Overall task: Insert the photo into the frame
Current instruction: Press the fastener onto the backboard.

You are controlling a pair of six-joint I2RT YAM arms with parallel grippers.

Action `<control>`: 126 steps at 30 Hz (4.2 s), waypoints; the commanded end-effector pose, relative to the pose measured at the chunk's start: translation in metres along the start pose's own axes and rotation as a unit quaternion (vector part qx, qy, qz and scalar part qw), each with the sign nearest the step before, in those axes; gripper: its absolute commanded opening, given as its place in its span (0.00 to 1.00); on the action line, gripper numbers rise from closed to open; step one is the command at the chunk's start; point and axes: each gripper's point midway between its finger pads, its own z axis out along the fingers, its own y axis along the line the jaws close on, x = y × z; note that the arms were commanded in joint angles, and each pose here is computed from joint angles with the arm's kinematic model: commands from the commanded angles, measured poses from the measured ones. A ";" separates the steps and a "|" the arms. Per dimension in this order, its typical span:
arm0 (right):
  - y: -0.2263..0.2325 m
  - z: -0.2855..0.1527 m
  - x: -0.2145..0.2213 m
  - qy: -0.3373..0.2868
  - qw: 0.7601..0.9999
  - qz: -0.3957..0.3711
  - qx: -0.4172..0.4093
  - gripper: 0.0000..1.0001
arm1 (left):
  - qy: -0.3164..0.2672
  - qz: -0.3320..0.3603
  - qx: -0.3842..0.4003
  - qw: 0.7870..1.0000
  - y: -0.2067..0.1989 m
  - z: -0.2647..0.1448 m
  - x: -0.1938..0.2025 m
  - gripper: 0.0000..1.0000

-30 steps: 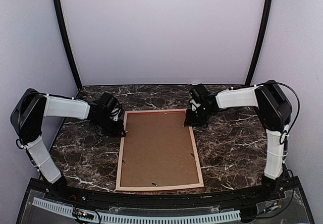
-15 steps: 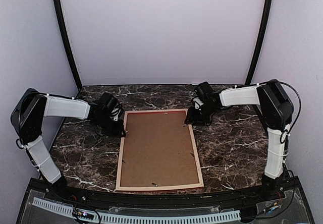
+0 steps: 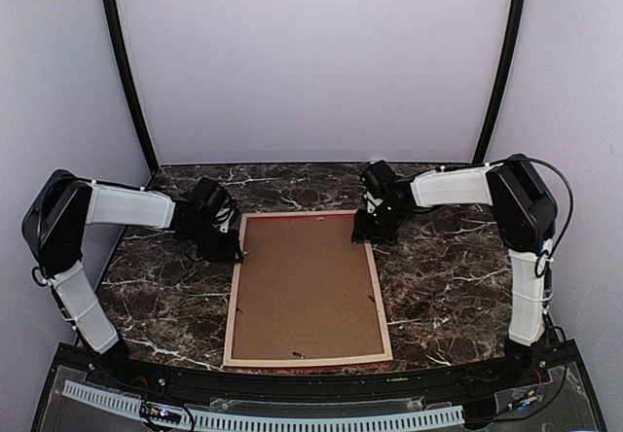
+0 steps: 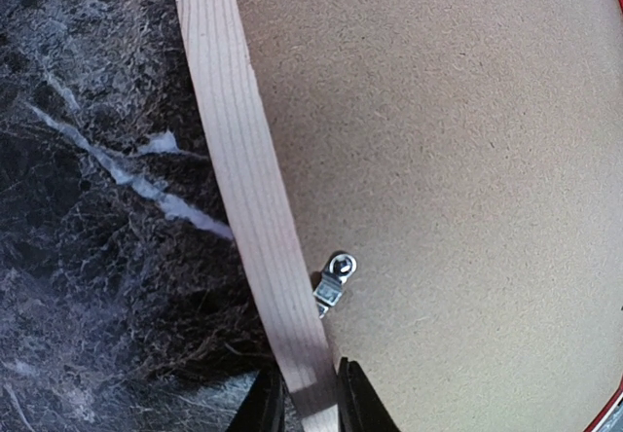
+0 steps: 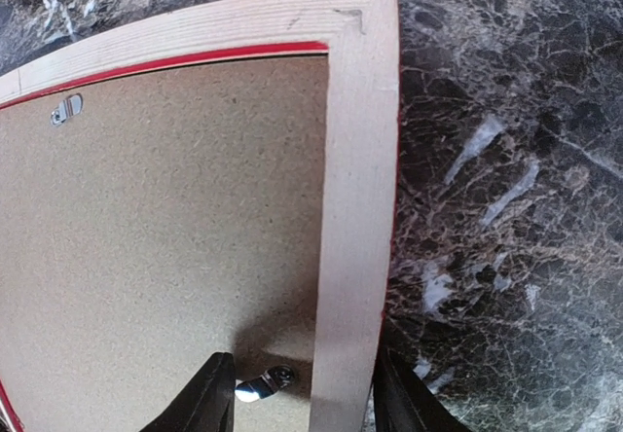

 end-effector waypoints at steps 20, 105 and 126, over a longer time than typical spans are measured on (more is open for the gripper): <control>-0.011 0.009 0.008 0.033 0.997 -0.063 -0.003 0.21 | 0.026 0.018 -0.009 0.999 0.004 0.011 0.013 0.18; 0.006 -0.063 0.163 0.066 0.993 -0.093 -0.017 0.60 | 0.004 -0.007 -0.024 1.000 0.009 0.019 0.004 0.18; 0.005 -0.039 0.163 0.079 0.990 -0.114 -0.008 0.29 | 0.011 -0.007 -0.027 1.000 0.012 0.022 0.007 0.18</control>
